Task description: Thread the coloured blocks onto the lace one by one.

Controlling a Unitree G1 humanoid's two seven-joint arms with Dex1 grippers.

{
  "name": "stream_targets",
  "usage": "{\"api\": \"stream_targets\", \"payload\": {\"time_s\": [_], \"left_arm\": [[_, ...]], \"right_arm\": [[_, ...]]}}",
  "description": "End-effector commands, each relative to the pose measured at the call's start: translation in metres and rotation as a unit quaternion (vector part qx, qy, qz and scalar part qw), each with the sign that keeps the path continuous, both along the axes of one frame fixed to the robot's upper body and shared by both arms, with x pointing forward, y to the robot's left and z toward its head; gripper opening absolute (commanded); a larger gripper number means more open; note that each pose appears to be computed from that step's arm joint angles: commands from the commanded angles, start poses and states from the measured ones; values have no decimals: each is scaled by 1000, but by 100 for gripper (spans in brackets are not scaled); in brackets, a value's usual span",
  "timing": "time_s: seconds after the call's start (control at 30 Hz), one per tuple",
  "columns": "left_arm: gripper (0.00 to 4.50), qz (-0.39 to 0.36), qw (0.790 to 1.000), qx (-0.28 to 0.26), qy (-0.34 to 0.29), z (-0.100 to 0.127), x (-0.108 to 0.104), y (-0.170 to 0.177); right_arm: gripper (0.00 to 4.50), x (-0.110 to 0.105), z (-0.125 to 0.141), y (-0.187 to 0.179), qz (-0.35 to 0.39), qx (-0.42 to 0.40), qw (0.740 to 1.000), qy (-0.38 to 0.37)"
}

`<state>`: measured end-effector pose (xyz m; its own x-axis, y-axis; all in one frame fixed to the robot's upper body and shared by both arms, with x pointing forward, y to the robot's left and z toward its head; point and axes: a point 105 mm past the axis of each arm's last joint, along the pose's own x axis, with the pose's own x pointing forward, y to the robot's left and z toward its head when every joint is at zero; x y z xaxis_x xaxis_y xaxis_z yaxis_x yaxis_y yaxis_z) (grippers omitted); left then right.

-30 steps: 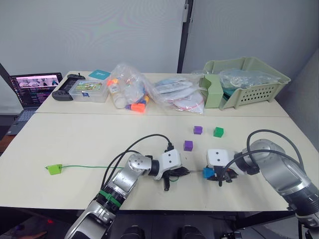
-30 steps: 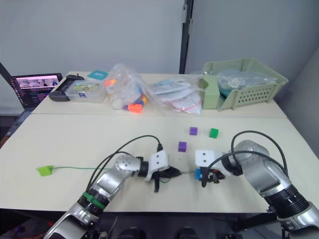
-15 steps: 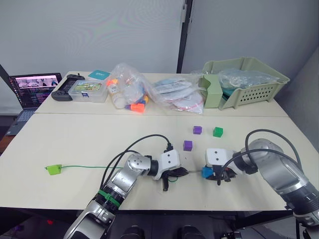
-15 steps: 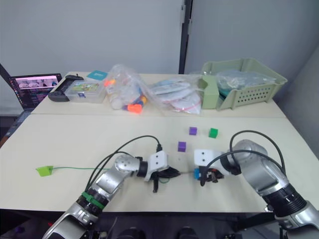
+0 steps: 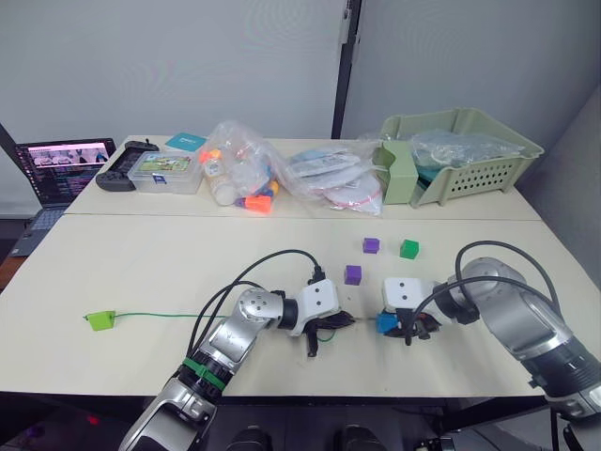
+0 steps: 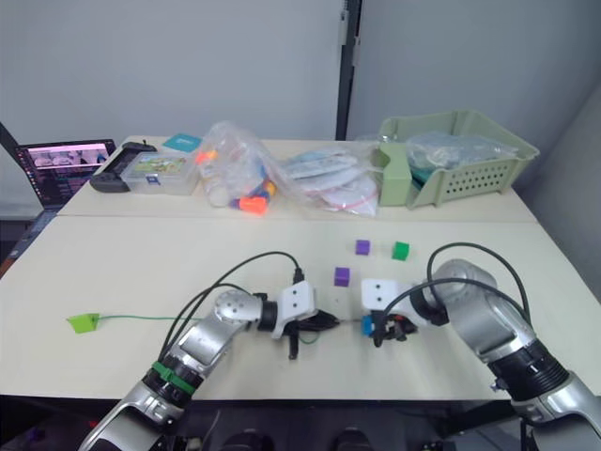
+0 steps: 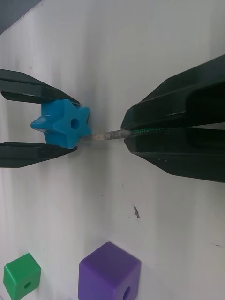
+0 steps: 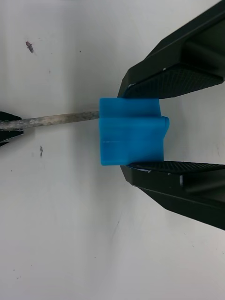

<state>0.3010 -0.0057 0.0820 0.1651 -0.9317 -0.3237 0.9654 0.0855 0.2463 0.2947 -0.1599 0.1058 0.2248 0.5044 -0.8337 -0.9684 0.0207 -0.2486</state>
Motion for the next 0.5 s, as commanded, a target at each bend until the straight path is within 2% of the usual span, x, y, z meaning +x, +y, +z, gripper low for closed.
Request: {"api": "stream_targets", "payload": {"time_s": [0.03,0.5], "left_arm": [[0,-19,1000,-15,-16,13,-5,-7],[0,-12,1000,-9,-11,12,-6,-1]], "right_arm": [[134,-4,-9,4,9,0,1000,13],[134,-6,-4,-14,-9,-14,999,33]]}}
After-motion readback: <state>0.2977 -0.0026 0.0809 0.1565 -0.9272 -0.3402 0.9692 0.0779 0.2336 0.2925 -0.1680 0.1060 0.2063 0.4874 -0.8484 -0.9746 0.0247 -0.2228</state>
